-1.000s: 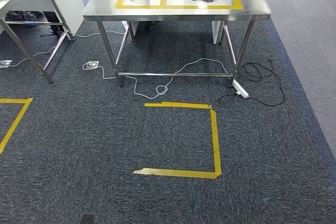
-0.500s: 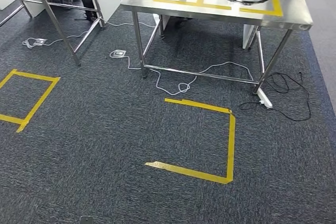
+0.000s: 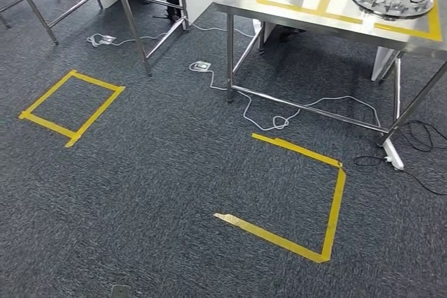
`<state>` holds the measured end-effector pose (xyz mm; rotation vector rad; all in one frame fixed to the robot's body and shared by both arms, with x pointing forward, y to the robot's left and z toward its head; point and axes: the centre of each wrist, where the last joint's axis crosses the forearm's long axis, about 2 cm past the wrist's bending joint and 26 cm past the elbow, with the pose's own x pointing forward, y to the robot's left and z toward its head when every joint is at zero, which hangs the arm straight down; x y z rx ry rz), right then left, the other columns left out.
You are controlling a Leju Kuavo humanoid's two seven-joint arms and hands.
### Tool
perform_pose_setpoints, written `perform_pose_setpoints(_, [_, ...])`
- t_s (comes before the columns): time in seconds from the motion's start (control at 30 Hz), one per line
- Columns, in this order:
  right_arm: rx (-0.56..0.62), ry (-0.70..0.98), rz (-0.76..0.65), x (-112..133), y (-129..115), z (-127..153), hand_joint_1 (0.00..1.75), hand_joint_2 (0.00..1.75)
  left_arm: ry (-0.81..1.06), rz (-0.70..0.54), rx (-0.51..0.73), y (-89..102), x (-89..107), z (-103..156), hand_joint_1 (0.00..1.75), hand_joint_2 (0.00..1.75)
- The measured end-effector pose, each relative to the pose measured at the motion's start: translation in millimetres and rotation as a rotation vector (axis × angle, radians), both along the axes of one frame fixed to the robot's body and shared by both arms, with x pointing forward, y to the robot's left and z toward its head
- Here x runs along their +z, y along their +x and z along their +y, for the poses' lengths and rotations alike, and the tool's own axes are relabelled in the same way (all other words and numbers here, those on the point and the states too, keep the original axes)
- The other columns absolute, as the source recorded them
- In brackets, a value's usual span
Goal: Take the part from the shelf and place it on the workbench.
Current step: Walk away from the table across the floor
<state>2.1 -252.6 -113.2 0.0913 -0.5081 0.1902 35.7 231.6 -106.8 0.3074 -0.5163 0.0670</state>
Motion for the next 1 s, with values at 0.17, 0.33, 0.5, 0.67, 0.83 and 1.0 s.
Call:
perform_pose_setpoints(0.17, [-0.001, 0.001, 0.003, -0.1, -2.6, 0.1, 0.0, 0.0, 0.003, -0.006, -0.003, 1.2, 0.2, -0.6, 0.0, 0.0])
perform_pose_setpoints(0.33, [-0.002, 0.001, 0.001, 0.0, -1.6, 0.2, 0.0, 0.0, 0.004, -0.003, -0.005, -0.7, 0.0, -0.5, 0.0, 0.0])
perform_pose_setpoints(0.5, [-0.003, 0.002, -0.002, 0.0, 0.1, 0.3, 0.0, 0.0, 0.006, -0.008, -0.008, 1.9, 0.3, -0.7, 0.0, 0.0])
perform_pose_setpoints(0.67, [-0.002, 0.001, -0.005, 0.1, 1.1, 0.3, 0.0, 0.0, 0.005, -0.006, -0.007, 0.9, 0.4, -2.3, 0.0, 0.0])
perform_pose_setpoints(0.83, [0.001, 0.002, 0.0, 0.0, -2.1, 0.3, 0.0, 0.0, 0.003, -0.006, -0.007, 0.2, 0.5, -3.5, 0.0, 0.0])
perform_pose_setpoints(1.0, [0.003, 0.002, -0.004, 0.0, -1.6, 0.1, 0.0, 0.0, 0.0, -0.011, -0.006, 2.5, 0.9, -5.1, 0.0, 0.0])
